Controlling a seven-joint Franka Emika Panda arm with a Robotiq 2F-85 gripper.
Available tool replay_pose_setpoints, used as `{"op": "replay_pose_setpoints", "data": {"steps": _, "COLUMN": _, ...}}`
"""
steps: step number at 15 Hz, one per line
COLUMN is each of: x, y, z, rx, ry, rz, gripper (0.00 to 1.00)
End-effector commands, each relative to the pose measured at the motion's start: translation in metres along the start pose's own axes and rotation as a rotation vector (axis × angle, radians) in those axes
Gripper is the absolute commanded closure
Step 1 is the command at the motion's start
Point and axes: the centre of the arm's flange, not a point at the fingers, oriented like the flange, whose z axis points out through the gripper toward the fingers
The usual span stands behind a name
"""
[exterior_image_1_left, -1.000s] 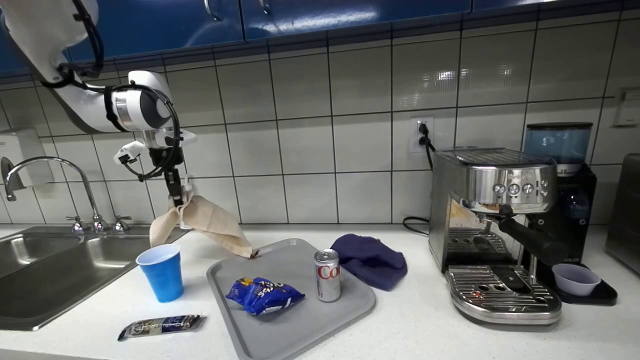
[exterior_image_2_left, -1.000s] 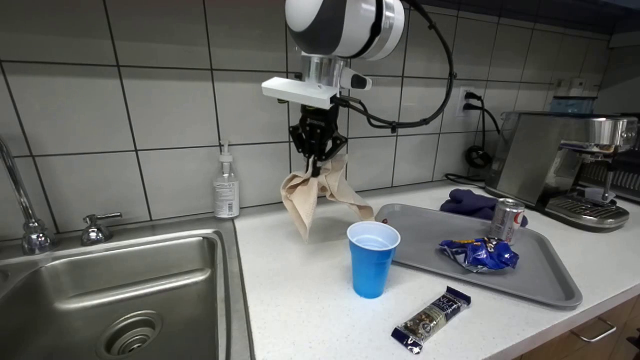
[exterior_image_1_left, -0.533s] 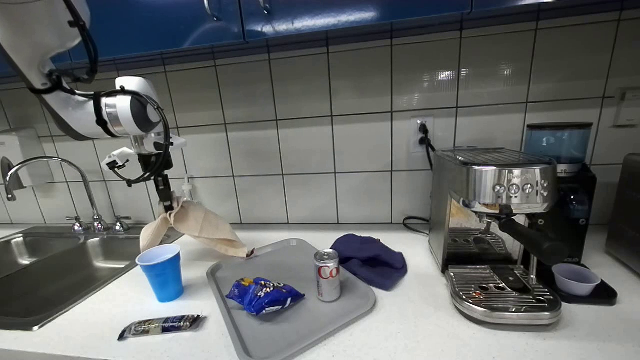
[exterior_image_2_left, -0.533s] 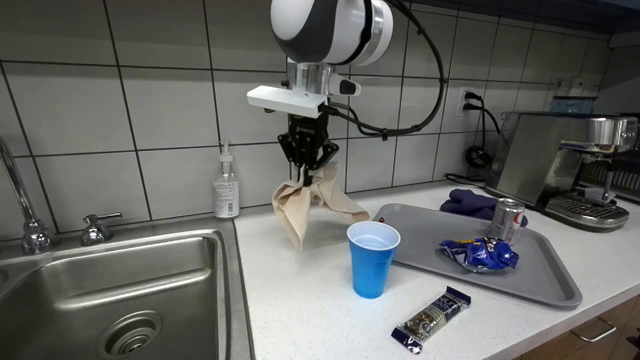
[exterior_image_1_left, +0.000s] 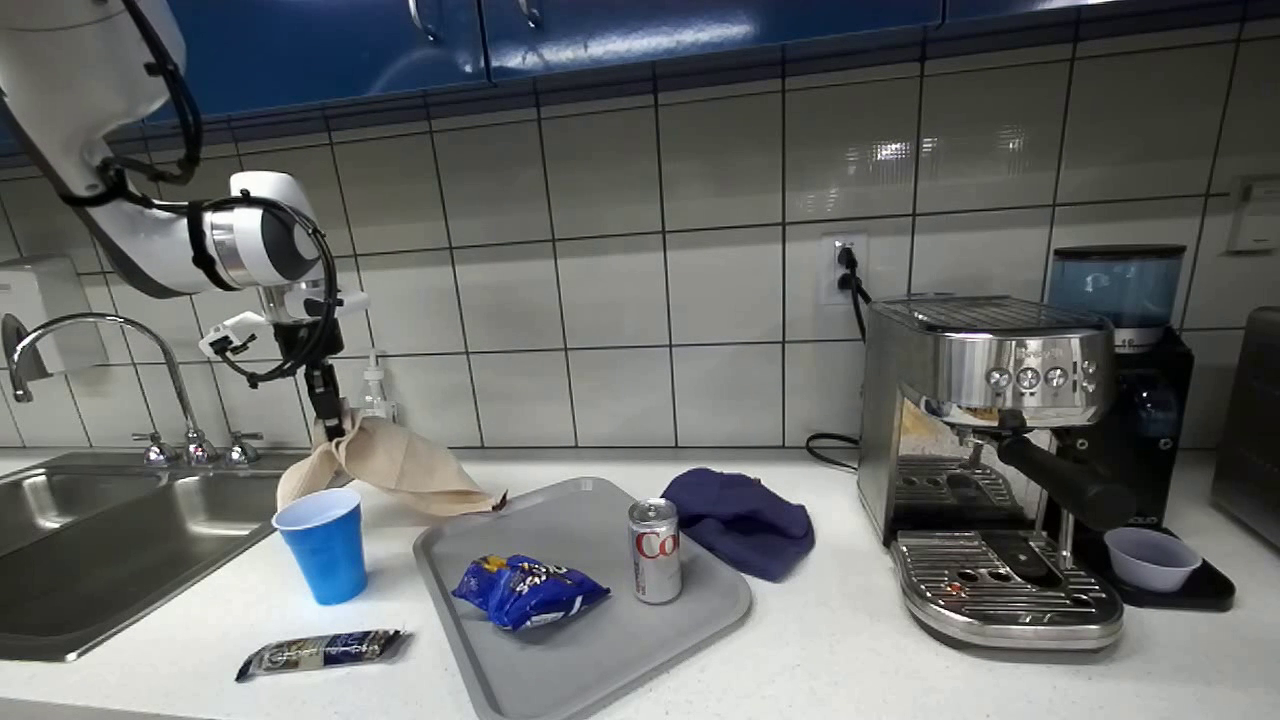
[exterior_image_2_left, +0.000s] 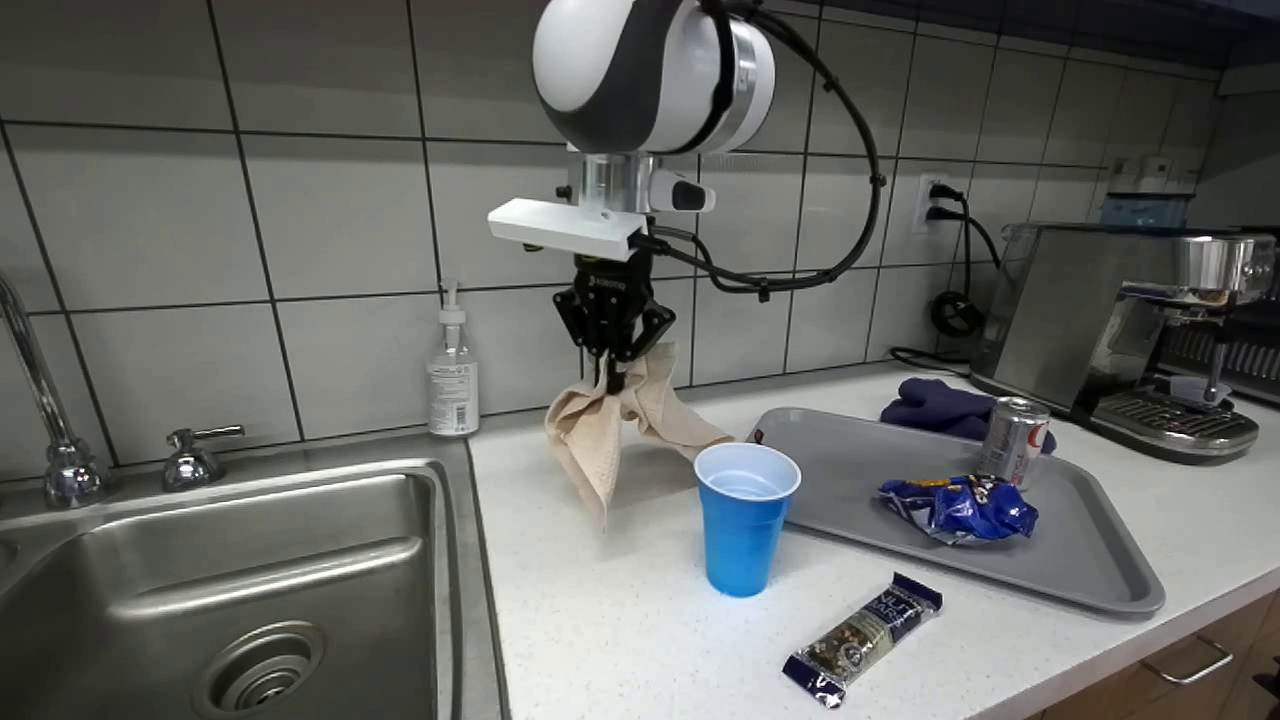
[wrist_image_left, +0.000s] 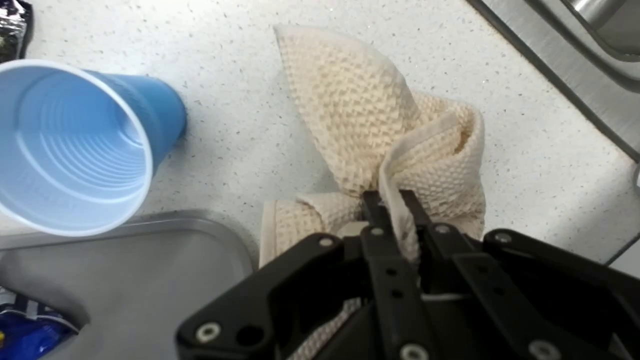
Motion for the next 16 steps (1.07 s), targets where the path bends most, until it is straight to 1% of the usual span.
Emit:
{"op": "replay_pose_setpoints", "data": {"steps": 1, "x": 0.0007, "y": -0.0104, "z": -0.0048, "rx": -0.014, "ry": 0.008, "rz": 0.021, "gripper": 0.97}}
{"op": "replay_pose_setpoints", "data": {"steps": 5, "x": 0.0013, "y": -0.0119, "z": -0.0062, "rx": -0.014, "ry": 0.008, "rz": 0.021, "gripper": 0.97}}
{"op": "replay_pose_setpoints", "data": {"steps": 6, "x": 0.0014, "y": -0.0121, "z": -0.0062, "rx": -0.019, "ry": 0.004, "rz": 0.023, "gripper": 0.64}}
{"op": "replay_pose_setpoints", "data": {"steps": 7, "x": 0.0013, "y": -0.0121, "z": -0.0063, "rx": -0.020, "ry": 0.004, "rz": 0.024, "gripper": 0.63}}
{"op": "replay_pose_setpoints", "data": {"steps": 9, "x": 0.0007, "y": -0.0124, "z": -0.0070, "rx": -0.020, "ry": 0.005, "rz": 0.026, "gripper": 0.49}}
{"op": "replay_pose_setpoints", "data": {"steps": 14, "x": 0.0005, "y": -0.0122, "z": -0.0076, "rx": -0.020, "ry": 0.010, "rz": 0.031, "gripper": 0.11}}
{"op": "replay_pose_setpoints", "data": {"steps": 15, "x": 0.0005, "y": -0.0116, "z": -0.0079, "rx": -0.020, "ry": 0.011, "rz": 0.033, "gripper": 0.05}}
{"op": "replay_pose_setpoints", "data": {"steps": 16, "x": 0.0008, "y": -0.0108, "z": -0.0083, "rx": -0.020, "ry": 0.012, "rz": 0.034, "gripper": 0.00}}
